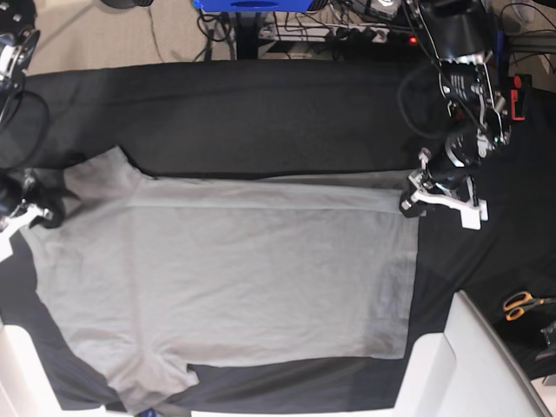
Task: Fold the T-shirt properly
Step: 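Carry the held edge across the shirt body with both grippers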
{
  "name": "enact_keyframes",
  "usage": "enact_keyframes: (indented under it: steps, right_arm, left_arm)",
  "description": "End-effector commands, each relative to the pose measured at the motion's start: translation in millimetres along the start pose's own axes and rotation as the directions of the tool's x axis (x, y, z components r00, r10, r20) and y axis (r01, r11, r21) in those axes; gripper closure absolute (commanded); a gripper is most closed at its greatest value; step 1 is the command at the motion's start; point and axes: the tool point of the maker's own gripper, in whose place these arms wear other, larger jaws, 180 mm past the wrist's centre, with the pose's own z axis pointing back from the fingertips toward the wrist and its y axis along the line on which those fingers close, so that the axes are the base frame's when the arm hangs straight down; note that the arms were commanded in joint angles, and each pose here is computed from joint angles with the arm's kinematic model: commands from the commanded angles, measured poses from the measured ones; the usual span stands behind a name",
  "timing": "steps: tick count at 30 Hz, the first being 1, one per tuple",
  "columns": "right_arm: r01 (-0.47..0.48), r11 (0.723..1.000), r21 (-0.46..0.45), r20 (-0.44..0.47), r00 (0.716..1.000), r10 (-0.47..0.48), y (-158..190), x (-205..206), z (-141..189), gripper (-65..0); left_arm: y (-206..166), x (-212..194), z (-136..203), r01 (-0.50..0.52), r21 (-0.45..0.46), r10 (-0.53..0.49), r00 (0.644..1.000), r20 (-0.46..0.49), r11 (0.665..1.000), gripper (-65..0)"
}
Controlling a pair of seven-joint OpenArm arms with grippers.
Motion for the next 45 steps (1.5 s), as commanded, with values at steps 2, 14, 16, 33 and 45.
enact_keyframes:
  steps: [2,14,16,33,45]
  right_arm:
    - [-0.025,1.000,0.015,0.086,0.996,0.023,4.6,34.4,3.3,-0.6]
    - [-0.026,0.999,0.044,0.129,0.991,0.021,16.6,58.1,-13.9,-0.6]
    - [-0.010,0.999,0.049,0.147,0.989,0.003,16.6,61.9,-16.2,-0.6]
    - [-0.077,0.995,0.066,0.220,0.974,0.060,35.8,81.2,-28.7,-0.6]
    - [-0.102,0.992,0.071,0.276,0.958,0.078,43.0,91.6,-30.3,-0.6]
  left_arm:
    - [-3.2,24.7,-0.5,0.016,-0.017,-0.016,0.999,0.051,1.000,0.0]
    - [0.9,28.0,-20.4,0.121,0.050,-0.120,0.993,-0.011,0.991,0.0]
    - [-10.3,26.2,-28.3,0.149,0.028,-0.148,0.989,-0.031,0.989,0.0]
    - [-24.3,36.9,-46.6,0.213,0.033,-0.211,0.976,-0.051,0.977,0.0]
    - [-32.5,50.3,-49.9,0.225,0.029,-0.225,0.974,-0.028,0.974,0.0]
